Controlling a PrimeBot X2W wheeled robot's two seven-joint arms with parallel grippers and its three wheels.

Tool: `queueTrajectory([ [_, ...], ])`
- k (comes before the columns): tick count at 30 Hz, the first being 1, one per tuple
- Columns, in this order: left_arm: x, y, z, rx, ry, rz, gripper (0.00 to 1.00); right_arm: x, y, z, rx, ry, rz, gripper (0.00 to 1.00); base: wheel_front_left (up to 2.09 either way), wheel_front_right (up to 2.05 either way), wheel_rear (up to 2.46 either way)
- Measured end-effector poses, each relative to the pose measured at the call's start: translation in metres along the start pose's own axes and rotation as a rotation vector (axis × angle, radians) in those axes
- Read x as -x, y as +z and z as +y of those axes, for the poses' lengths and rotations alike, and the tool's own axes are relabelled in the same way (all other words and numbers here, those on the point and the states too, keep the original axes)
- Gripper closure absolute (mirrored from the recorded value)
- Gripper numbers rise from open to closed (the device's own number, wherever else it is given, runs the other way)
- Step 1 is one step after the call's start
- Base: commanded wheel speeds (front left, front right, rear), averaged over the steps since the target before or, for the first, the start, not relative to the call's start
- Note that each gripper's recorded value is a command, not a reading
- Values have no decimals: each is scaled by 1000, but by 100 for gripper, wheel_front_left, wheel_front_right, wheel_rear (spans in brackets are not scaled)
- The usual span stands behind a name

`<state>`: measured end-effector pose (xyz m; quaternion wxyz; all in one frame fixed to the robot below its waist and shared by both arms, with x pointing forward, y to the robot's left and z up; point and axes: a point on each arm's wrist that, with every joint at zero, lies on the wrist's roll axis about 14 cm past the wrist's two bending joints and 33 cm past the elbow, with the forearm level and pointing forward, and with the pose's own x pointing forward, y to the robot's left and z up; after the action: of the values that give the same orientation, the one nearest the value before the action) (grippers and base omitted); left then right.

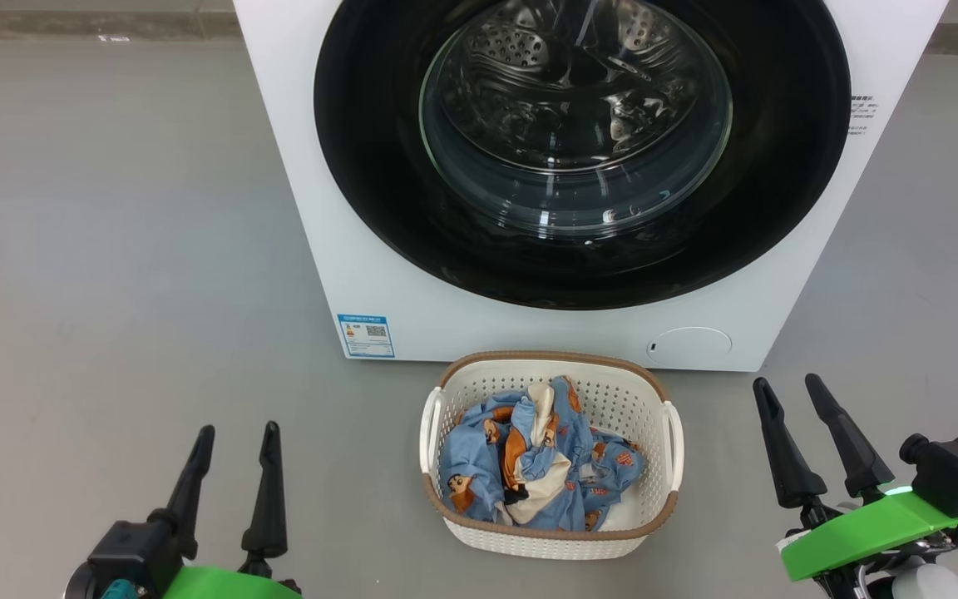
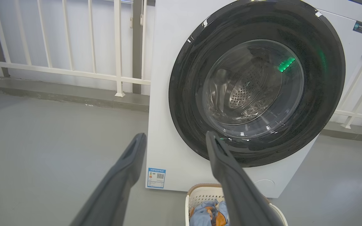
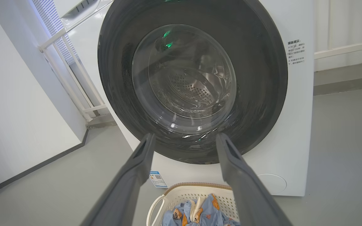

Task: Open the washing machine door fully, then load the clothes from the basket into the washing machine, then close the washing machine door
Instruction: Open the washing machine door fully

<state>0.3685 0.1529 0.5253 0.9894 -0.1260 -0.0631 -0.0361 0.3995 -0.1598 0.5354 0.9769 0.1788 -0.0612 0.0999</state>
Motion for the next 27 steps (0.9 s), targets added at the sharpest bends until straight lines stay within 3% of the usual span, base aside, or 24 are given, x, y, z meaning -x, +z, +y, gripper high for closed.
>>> queueTrajectory([
  [17,0,0,1,-27,1,1,0,1,-4,-2,11,-7,14,0,2,2,-5],
  [27,-3,-1,1,-51,3,5,0,1,-5,-2,8,-8,15,0,64,64,-128],
])
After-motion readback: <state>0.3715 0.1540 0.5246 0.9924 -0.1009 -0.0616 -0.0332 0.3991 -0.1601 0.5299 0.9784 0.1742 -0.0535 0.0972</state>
